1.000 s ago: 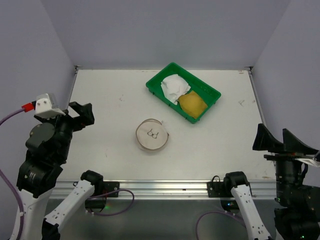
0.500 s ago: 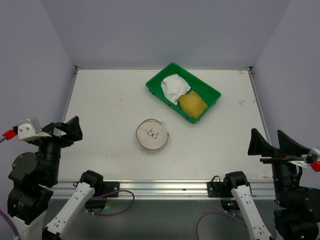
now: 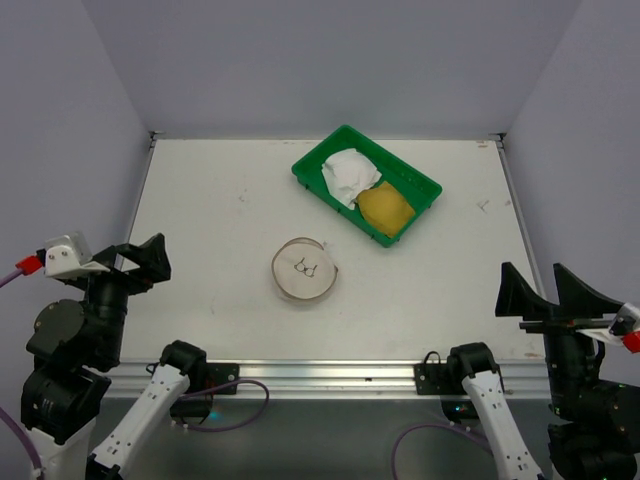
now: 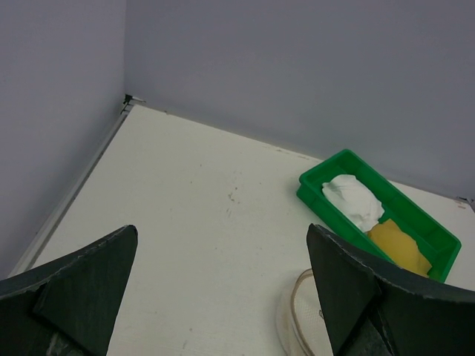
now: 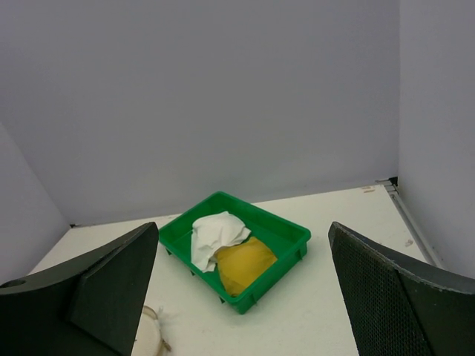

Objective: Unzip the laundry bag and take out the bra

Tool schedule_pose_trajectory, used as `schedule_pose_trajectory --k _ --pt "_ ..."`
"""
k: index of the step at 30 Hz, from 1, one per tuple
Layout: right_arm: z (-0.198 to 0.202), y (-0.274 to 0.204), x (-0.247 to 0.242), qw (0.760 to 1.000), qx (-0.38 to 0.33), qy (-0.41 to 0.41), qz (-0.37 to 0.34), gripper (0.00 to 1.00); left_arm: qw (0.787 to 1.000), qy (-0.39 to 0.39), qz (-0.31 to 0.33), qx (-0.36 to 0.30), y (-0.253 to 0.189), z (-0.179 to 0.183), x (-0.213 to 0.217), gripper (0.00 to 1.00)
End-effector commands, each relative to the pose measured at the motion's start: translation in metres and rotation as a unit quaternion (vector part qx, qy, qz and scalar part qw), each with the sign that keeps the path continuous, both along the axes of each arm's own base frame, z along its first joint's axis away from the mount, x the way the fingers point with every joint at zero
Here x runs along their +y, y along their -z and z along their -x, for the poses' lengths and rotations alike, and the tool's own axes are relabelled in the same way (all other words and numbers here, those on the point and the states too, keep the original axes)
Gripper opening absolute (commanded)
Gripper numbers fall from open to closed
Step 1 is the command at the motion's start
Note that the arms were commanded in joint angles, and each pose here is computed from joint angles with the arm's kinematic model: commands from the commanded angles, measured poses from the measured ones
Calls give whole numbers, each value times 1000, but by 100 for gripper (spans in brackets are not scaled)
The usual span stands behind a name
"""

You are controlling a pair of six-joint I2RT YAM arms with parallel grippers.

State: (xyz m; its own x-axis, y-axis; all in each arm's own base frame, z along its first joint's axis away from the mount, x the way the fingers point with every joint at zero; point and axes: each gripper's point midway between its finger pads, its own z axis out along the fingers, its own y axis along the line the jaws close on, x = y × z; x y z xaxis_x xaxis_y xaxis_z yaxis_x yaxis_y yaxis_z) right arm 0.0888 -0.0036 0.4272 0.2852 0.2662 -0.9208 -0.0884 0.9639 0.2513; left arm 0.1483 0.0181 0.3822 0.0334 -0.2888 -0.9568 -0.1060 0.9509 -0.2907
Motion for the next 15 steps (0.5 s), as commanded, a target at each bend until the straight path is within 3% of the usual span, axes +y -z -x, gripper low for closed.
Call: schedule_pose_trajectory --k 1,15 --pt "2 -4 5 1000 -12 -14 13 99 1000 6 4 15 7 -5 -5 100" --pt "-2 -3 -1 1000 -9 2 1 99 1000 8 0 25 11 -20 -11 100"
